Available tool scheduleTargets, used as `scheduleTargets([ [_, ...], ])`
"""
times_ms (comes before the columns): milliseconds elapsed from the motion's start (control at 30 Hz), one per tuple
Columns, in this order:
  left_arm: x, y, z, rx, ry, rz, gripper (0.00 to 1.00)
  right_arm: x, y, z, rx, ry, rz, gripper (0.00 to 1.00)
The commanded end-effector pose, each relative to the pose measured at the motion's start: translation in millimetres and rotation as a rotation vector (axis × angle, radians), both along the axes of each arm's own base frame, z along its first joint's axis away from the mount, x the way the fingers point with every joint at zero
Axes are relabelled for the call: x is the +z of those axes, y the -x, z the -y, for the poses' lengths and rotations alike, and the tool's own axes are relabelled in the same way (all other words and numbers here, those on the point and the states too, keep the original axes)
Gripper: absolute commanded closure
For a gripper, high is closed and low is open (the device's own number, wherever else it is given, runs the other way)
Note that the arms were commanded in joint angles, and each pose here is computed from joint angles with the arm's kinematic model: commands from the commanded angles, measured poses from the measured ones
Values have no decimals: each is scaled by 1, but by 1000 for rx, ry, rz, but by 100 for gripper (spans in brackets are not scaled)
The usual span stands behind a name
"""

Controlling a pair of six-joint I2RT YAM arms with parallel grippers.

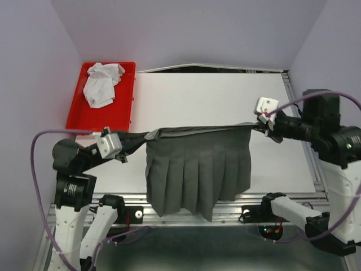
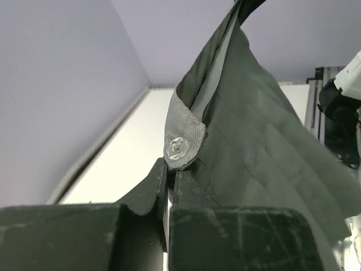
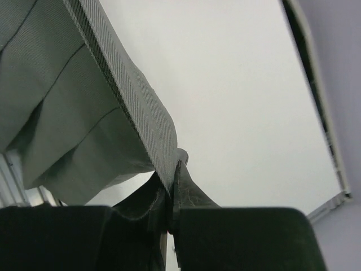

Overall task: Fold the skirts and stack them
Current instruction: Flatten the skirt out

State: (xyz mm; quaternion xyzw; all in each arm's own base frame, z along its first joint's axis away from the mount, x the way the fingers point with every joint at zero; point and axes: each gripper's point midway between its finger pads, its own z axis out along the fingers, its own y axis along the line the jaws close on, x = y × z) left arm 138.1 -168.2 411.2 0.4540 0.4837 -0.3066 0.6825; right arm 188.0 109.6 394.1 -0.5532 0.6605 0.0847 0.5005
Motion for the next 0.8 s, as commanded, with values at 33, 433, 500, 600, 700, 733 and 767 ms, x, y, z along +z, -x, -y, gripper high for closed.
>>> scheduleTargets([
  [33, -65, -107, -26, 313, 10, -316, 100, -99, -116, 66, -408, 288, -255, 95],
  [433, -120, -339, -52, 611, -103, -649, 2, -144, -345, 26, -638, 121, -316, 0],
  [500, -114, -345, -66, 665, -81, -629, 2, -183, -328, 21, -619, 125, -424, 0],
  [600, -117, -333, -66, 672, -99, -607, 2, -192, -307, 4, -555, 38, -454, 3],
  [700, -137, -317, -62, 666, -149, -639, 2, -202, -292, -17, -489, -40, -564, 10],
  [733, -142, -311, -56, 652, -167, -652, 1, -204, -286, -27, -446, -74, -608, 12],
  [767, -151, -307, -58, 690, -183, -678, 1, -213, -282, -38, -419, -88, -655, 16],
])
